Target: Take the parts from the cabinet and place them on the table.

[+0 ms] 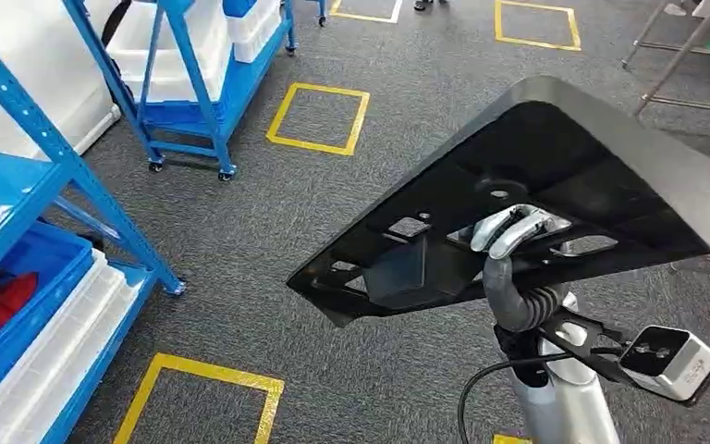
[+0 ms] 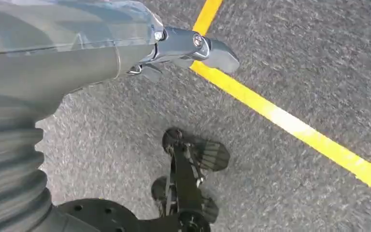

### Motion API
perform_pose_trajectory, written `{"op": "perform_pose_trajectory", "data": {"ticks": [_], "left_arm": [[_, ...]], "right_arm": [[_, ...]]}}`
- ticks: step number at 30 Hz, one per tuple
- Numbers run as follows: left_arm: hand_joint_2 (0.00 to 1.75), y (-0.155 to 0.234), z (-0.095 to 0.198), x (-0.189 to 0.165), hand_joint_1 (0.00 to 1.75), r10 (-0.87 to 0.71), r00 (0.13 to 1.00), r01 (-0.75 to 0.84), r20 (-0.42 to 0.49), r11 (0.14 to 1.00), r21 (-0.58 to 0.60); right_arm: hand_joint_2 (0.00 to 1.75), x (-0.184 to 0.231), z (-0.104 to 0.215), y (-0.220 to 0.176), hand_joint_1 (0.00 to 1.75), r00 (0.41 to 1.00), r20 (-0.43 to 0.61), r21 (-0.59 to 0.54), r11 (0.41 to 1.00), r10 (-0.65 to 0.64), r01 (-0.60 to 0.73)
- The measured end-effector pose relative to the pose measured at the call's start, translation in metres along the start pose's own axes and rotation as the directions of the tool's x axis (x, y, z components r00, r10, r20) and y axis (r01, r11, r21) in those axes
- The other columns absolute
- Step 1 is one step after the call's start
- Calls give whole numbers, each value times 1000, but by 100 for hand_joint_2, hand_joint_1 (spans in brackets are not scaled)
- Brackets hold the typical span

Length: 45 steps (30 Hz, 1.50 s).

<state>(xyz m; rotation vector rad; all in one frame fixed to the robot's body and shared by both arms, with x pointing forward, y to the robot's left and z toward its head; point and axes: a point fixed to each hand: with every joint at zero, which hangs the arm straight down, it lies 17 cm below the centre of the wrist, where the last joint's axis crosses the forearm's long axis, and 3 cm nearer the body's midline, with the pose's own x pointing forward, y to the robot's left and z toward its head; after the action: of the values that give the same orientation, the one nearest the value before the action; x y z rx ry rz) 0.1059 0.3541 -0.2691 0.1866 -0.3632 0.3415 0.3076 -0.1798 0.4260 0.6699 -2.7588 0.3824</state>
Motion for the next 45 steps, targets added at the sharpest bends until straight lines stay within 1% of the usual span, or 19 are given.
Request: {"op": "perform_pose_trajectory", "data": {"ticks": [6, 10, 15, 24, 29, 40, 45], "left_arm": [[175, 4, 0, -5, 0, 0, 1000, 0, -27, 1000, 17], [175, 2, -1, -2, 0, -7, 999, 7, -32, 1000, 11], [175, 8, 1, -15, 0, -16, 998, 17, -59, 1000, 20], [175, 4, -1, -1, 0, 22, 1000, -21, -20, 1000, 16], [175, 7, 0, -7, 0, 29, 999, -29, -28, 999, 22], [175, 7, -1, 0, 0, 32, 999, -32, -6, 999, 23], [175, 12, 0, -7, 0, 33, 999, -32, -18, 999, 30]], "right_arm": [[175, -1, 1, -2, 175, 1000, -5, -7, 1000, 0, 0], [175, -4, 4, -4, 175, 1000, -17, -20, 1000, 14, -14], [175, -10, 14, 0, 175, 999, -52, -28, 1000, 13, -14], [175, -12, 7, -2, 175, 999, -42, -18, 1000, -13, 12], [175, -13, 6, -4, 175, 999, -35, -31, 999, -25, 24], [175, -2, 6, -5, 175, 1000, -13, -36, 999, -26, 25], [175, -3, 15, -3, 175, 999, -36, -49, 998, -33, 31]]}}
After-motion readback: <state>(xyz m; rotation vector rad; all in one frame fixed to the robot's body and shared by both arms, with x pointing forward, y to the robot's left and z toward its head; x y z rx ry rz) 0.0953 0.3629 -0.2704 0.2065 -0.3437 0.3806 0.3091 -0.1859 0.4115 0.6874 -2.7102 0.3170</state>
